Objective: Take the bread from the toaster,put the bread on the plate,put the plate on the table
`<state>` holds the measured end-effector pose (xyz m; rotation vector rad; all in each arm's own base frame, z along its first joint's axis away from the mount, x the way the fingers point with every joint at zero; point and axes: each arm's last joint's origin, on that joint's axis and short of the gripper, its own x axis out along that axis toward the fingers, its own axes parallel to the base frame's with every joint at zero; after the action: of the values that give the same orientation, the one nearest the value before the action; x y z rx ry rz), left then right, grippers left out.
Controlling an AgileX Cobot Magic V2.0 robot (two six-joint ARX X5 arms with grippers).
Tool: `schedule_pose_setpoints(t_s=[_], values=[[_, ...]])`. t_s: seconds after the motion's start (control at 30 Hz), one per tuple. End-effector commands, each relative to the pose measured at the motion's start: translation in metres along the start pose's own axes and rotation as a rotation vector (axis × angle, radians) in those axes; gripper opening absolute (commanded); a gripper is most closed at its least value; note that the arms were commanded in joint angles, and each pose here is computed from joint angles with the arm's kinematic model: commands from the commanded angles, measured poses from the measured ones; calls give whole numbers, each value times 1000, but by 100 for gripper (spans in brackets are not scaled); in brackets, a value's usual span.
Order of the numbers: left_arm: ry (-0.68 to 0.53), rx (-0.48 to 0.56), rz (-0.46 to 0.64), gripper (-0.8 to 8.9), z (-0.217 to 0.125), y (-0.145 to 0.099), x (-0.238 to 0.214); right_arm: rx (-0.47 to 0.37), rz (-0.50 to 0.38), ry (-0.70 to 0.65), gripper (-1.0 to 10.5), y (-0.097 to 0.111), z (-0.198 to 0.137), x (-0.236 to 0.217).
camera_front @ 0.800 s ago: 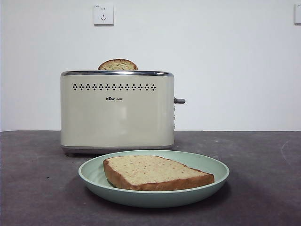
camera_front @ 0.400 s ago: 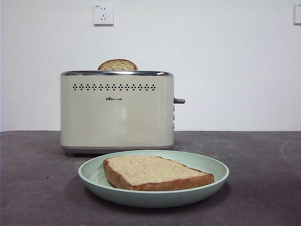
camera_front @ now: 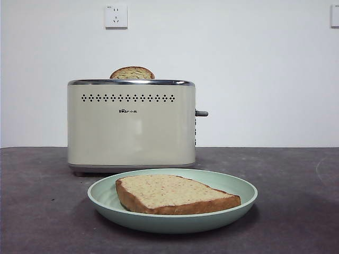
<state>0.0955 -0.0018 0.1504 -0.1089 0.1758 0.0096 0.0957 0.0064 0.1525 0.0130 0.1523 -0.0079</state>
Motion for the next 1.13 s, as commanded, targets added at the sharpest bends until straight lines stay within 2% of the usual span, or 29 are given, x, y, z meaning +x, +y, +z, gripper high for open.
schedule_pose_setpoints(t_s=[0.03,0.27,0.4,0.53,0.7,0.77,1.13], values=[[4,9,1,-1,-3,1,1,-60,-40,29,1,-4,-4,2],[4,9,2,-1,-3,1,1,17,-196,26,1,-19,-4,1],[4,9,2,-1,-3,1,1,64,-212,15,1,-21,-4,0],[4,9,2,-1,-3,1,1,65,-176,12,1,-19,-4,0],[4,9,2,-1,-3,1,1,86,-35,24,1,-14,-4,1],[4,9,2,-1,-3,1,1,105,-21,25,1,-12,-5,1],[4,9,2,-1,-3,1,1,84,4,26,1,-10,-5,1]])
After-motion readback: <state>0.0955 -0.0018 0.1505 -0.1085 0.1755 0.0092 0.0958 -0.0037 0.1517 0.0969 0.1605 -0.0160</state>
